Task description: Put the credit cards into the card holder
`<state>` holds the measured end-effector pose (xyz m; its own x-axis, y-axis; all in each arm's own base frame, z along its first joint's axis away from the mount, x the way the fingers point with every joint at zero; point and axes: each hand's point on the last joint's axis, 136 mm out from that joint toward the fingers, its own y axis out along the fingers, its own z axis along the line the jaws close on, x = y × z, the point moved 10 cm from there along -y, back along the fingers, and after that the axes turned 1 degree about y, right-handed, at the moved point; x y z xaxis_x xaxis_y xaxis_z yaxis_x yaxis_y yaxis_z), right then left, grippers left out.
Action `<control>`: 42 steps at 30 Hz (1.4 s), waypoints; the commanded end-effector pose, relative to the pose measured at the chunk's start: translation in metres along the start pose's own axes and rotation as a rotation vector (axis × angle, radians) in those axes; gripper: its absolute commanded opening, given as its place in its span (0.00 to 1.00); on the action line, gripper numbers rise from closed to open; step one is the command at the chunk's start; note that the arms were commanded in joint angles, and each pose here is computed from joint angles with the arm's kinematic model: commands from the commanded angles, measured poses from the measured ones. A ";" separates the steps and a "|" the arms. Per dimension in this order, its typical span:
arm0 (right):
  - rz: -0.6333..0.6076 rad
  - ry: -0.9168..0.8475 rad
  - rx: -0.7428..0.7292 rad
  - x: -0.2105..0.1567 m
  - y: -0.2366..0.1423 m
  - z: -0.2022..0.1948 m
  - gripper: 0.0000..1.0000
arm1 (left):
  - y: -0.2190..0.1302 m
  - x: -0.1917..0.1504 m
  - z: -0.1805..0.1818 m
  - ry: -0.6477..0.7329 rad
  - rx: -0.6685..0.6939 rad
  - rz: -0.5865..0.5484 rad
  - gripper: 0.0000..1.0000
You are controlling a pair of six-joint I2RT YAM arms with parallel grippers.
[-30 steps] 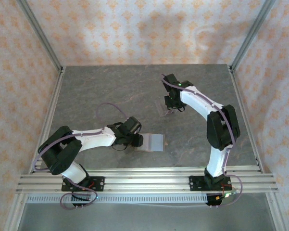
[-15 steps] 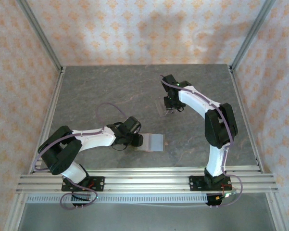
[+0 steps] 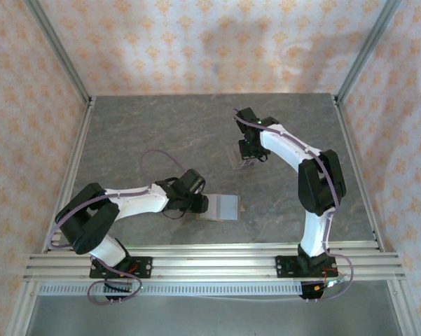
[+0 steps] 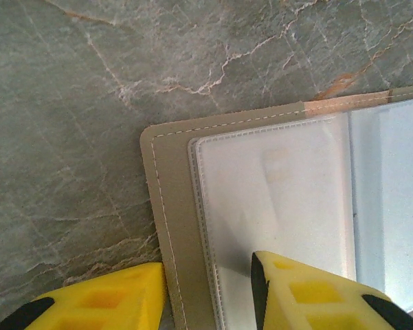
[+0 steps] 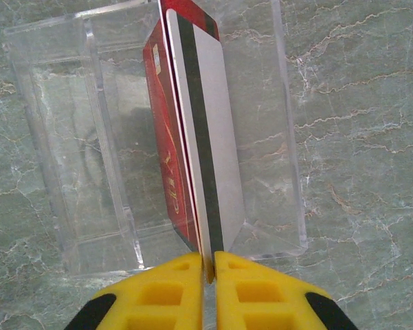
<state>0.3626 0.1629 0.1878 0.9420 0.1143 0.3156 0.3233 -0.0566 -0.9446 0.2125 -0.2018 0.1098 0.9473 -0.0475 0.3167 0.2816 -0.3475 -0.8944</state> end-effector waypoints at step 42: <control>-0.009 0.037 -0.016 -0.006 -0.020 -0.014 0.14 | 0.002 -0.003 0.012 -0.019 0.047 0.000 0.39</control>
<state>0.3595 0.1554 0.1917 0.9447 0.0996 0.3124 0.3202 -0.0751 -0.9444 0.2129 -0.2013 0.1098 0.9494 -0.0447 0.3108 0.2759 -0.3537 -0.8937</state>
